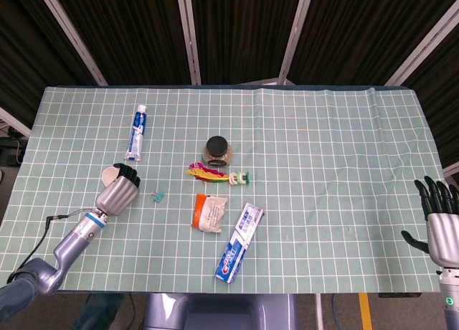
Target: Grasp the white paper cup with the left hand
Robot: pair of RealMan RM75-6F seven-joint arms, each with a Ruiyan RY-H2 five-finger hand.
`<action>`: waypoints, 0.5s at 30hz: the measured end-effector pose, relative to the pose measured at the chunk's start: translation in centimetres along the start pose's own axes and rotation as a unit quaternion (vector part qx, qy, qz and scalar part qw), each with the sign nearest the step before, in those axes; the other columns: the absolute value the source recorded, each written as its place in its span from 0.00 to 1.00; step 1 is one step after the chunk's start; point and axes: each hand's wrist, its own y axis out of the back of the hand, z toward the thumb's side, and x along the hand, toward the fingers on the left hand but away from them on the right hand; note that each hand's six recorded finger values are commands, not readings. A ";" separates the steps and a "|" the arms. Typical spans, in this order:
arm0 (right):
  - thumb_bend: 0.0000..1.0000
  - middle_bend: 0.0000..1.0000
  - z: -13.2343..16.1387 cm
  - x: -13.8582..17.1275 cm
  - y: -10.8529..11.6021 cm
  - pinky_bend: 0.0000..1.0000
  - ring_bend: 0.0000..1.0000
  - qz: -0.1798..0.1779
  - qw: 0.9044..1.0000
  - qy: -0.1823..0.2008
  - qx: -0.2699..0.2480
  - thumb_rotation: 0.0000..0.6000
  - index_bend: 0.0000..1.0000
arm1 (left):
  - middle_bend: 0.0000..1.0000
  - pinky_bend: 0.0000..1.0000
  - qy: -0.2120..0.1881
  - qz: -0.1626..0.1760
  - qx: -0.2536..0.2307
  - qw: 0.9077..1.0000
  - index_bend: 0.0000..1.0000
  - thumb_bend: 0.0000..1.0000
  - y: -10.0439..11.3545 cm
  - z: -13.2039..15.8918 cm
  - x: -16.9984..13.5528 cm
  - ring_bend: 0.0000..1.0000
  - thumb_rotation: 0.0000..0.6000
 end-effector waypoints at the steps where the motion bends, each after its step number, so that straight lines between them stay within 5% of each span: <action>1: 0.00 0.00 0.0 0.0 0.0 0.00 0.00 0.000 1.000 0.000 -0.001 1.00 0.00 | 0.40 0.41 0.007 -0.001 -0.013 1.000 0.48 0.00 0.0 -0.3 0.0 0.37 1.00; 6: 0.00 0.00 0.1 0.0 -0.1 0.00 0.00 0.002 1.000 0.002 0.000 1.00 0.00 | 0.40 0.41 0.049 -0.012 -0.136 0.989 0.48 0.00 -0.1 -2.3 -0.4 0.37 1.00; 9: 0.00 0.00 0.3 0.0 -0.2 0.00 0.00 0.003 1.000 0.004 0.000 1.00 0.00 | 0.40 0.41 0.065 -0.020 -0.247 0.967 0.48 0.00 -0.1 -3.5 -0.9 0.37 1.00; 13: 0.00 0.00 0.5 0.1 -0.2 0.00 0.00 0.004 1.000 0.006 0.001 1.00 0.00 | 0.39 0.41 0.070 -0.042 -0.404 0.911 0.48 0.00 -0.7 -4.9 -2.0 0.37 1.00; 15: 0.00 0.00 0.6 0.1 -0.4 0.00 0.00 0.005 1.000 0.007 0.002 1.00 0.00 | 0.39 0.41 0.067 -0.065 -0.483 0.871 0.48 0.00 -1.4 -5.3 -2.7 0.37 1.00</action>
